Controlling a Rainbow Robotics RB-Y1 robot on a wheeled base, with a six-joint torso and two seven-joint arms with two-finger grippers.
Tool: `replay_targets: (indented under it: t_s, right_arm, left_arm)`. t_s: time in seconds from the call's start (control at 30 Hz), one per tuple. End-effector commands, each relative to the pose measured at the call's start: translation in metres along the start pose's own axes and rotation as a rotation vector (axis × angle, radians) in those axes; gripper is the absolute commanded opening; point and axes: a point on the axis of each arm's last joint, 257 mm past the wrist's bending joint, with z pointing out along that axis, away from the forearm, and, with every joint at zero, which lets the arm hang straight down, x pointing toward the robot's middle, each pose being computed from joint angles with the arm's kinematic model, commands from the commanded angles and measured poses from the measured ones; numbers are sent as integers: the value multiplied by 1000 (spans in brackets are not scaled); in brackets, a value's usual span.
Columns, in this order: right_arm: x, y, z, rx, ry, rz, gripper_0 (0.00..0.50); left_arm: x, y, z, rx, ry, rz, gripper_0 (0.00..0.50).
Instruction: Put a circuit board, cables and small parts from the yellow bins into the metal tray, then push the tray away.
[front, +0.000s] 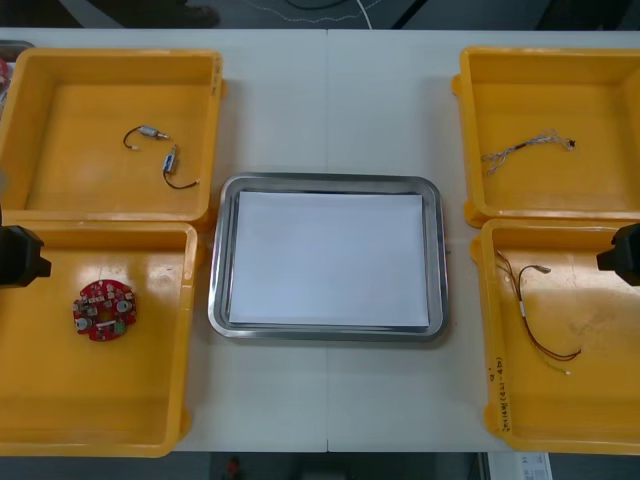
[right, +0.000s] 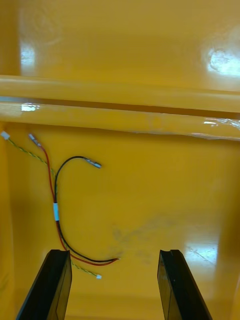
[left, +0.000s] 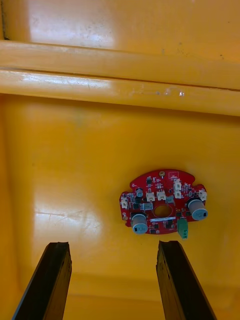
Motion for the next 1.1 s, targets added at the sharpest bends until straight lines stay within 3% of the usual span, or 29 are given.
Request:
replay_targets:
  t_s: [0.03, 0.27, 0.4, 0.53, 1.1]
  right_arm:
    - [12, 24, 6, -16, 3, 9, 500]
    - [36, 43, 17, -43, 38, 32, 500]
    - [68, 46, 30, -44, 107, 37, 500]
    - [88, 49, 37, -40, 157, 32, 500]
    - [66, 51, 64, -31, 61, 46, 500]
  left_arm:
    - [23, 1, 19, 7, 16, 49, 500]
    - [32, -10, 39, 49, -19, 48, 500]
    - [45, -18, 50, 75, -19, 48, 500]
    - [53, -20, 57, 77, -19, 50, 500]
    - [65, -25, 84, 86, -22, 32, 500]
